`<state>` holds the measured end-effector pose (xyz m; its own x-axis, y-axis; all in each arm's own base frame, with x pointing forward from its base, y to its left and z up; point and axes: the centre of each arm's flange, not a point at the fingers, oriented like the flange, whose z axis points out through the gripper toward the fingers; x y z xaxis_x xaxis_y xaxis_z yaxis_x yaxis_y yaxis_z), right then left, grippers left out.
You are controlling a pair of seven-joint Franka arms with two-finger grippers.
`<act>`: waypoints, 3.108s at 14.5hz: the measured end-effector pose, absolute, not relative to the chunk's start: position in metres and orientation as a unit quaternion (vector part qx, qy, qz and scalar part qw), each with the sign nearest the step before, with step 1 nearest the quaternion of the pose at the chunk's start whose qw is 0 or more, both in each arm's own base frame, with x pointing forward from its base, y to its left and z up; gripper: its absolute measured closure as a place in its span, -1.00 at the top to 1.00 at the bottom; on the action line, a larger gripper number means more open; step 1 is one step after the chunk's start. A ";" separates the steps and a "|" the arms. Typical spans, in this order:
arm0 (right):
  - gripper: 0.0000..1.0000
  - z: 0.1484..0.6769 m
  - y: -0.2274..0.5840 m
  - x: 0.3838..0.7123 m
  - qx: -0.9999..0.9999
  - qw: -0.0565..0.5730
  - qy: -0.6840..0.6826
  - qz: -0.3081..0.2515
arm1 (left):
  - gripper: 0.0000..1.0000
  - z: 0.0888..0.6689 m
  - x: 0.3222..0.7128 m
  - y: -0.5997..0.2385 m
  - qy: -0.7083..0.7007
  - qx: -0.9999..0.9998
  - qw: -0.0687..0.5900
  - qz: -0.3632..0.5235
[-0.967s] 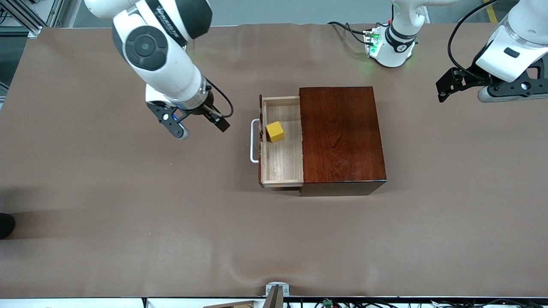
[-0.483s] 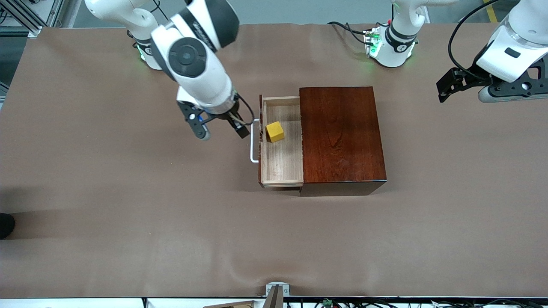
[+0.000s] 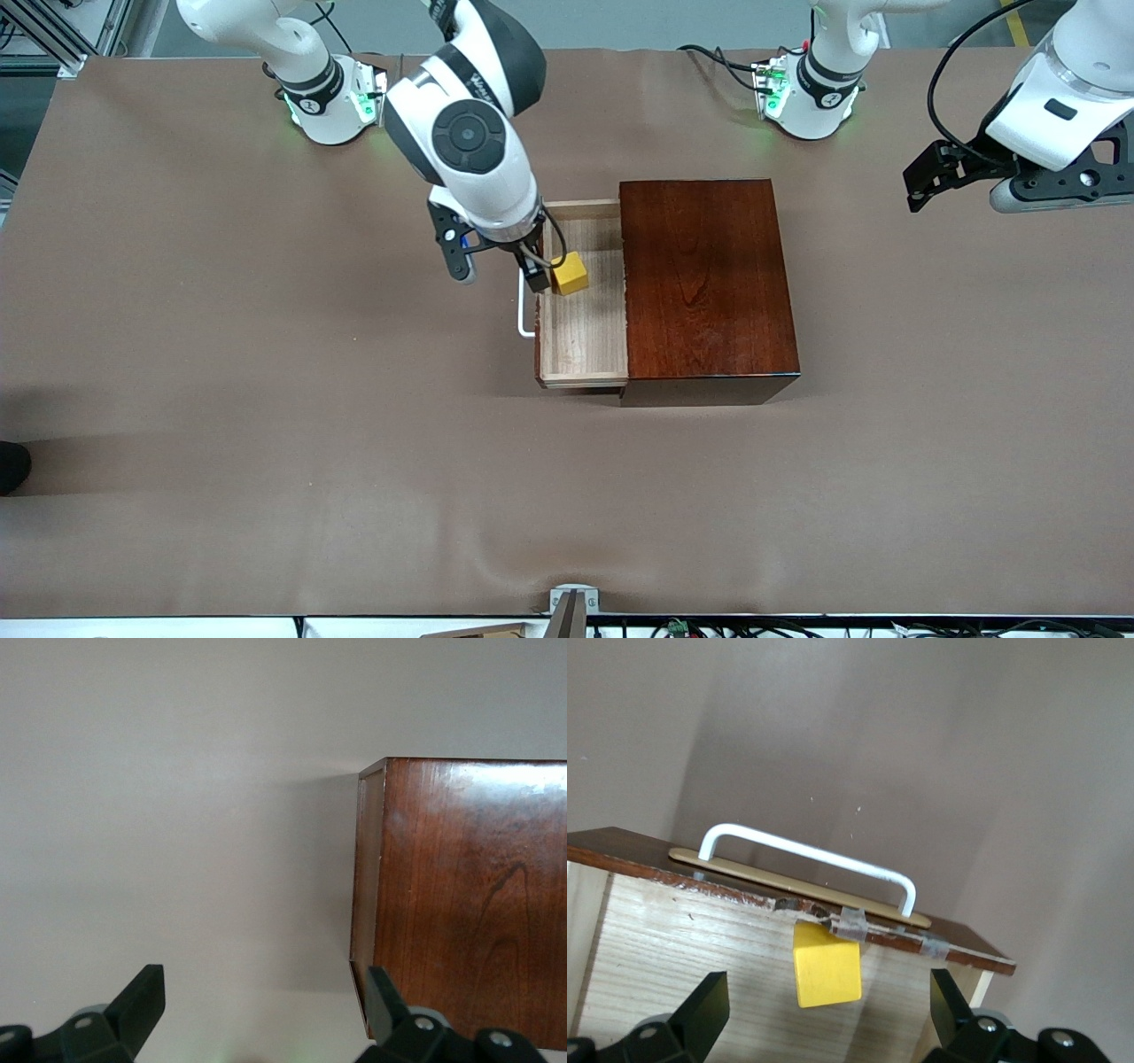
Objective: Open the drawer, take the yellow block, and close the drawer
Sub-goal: 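Reach the right gripper down to the yellow block in the drawer, then grasp the yellow block with the right gripper while the left gripper approaches, then lift the block out with the right gripper while the left gripper reaches the drawer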
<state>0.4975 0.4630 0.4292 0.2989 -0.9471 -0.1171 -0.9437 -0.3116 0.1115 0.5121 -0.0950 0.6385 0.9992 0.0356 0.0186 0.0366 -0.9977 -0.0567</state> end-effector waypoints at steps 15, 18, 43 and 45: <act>1.00 0.344 0.512 0.482 0.782 0.017 -0.619 -0.065 | 1.00 0.639 0.513 -0.095 -0.018 -0.999 0.028 -0.010; 1.00 0.329 0.521 0.473 0.787 0.025 -0.613 -0.062 | 1.00 0.637 0.516 -0.097 -0.016 -0.999 0.028 -0.010; 0.12 0.407 0.484 0.531 0.750 0.017 -0.659 -0.058 | 1.00 0.581 0.518 -0.245 0.039 -0.998 0.023 0.034; 0.12 0.418 0.470 0.539 0.762 0.025 -0.644 -0.063 | 1.00 0.568 0.507 -0.284 0.027 -0.998 0.023 0.044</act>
